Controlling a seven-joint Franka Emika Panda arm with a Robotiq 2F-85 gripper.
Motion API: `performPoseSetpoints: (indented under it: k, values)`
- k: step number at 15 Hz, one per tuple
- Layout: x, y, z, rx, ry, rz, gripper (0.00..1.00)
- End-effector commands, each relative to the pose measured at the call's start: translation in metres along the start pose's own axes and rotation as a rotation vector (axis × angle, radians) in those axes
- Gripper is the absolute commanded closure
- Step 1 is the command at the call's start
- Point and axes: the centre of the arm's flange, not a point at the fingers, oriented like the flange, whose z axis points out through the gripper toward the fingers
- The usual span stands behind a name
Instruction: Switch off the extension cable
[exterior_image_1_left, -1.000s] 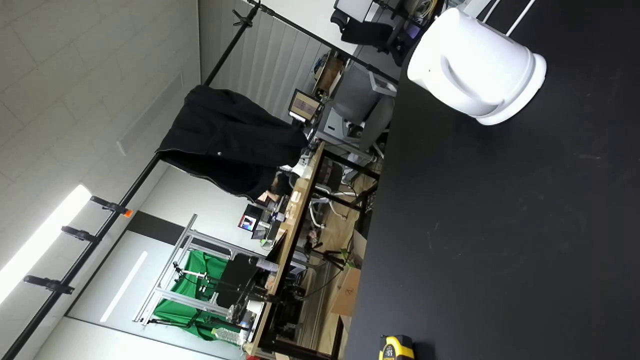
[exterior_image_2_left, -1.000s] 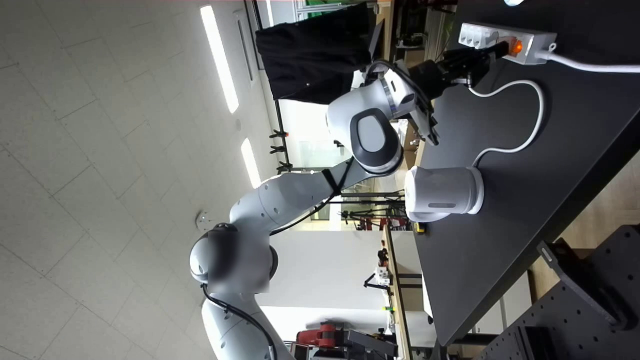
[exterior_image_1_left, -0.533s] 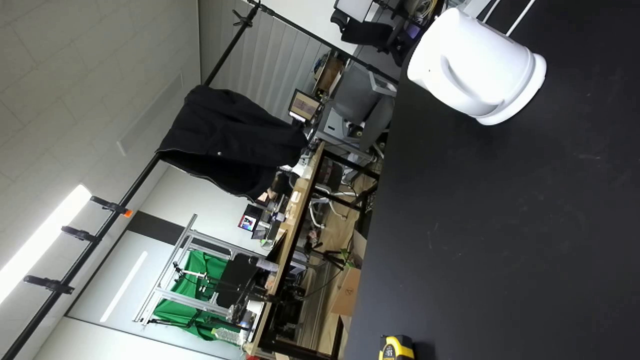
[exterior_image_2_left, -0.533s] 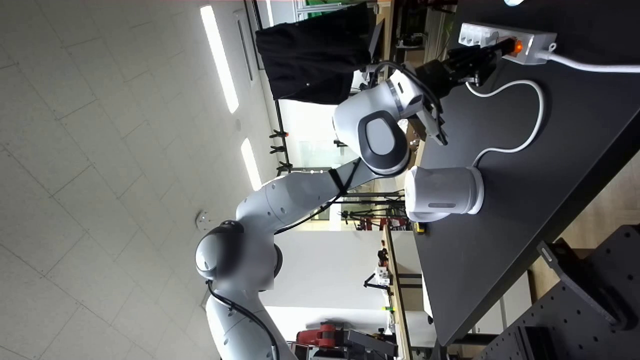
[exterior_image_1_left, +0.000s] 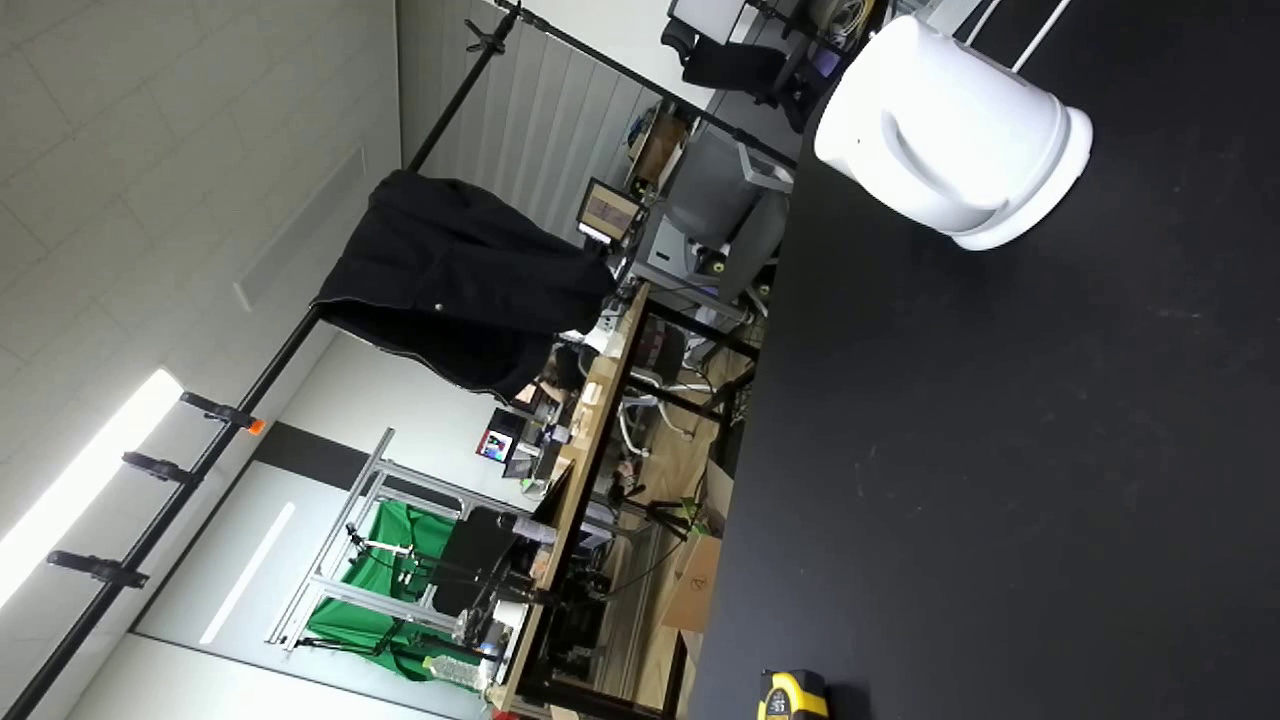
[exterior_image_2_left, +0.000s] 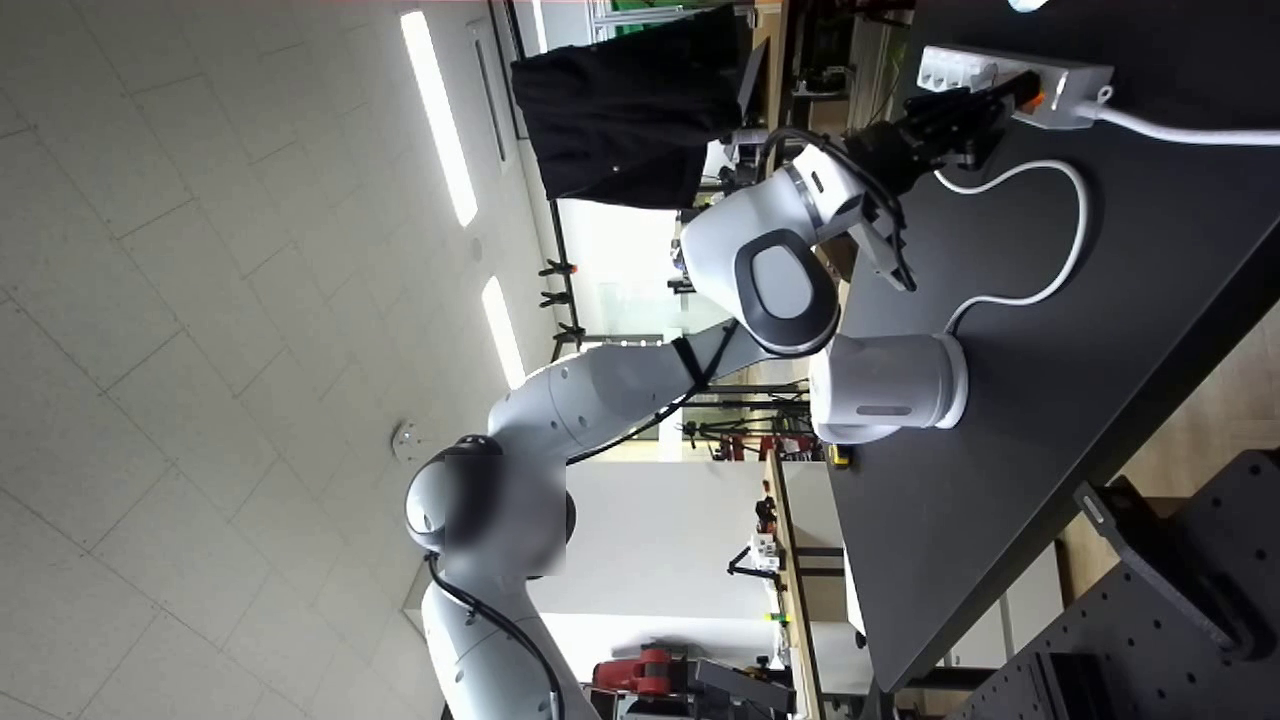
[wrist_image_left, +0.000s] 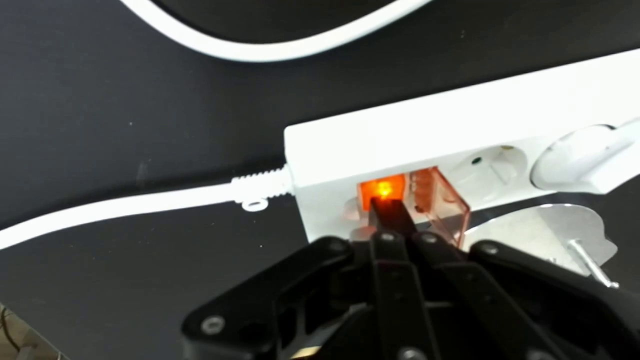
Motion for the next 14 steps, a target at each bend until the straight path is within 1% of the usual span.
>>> performPoseSetpoints:
  k: [1,5,11,14]
  values:
    - [-0.0064,-0.0008,0.0045,0.015,0.021,-0.004,1.00]
    - [-0.0151,0.0033,0.0046,0.011,0.034,-0.021,1.00]
    - [-0.0141,0.0028,0.0039,-0.006,0.015,0.009,1.00]
    - [-0.0127,0.0009,-0.0006,0.001,0.007,0.022,1.00]
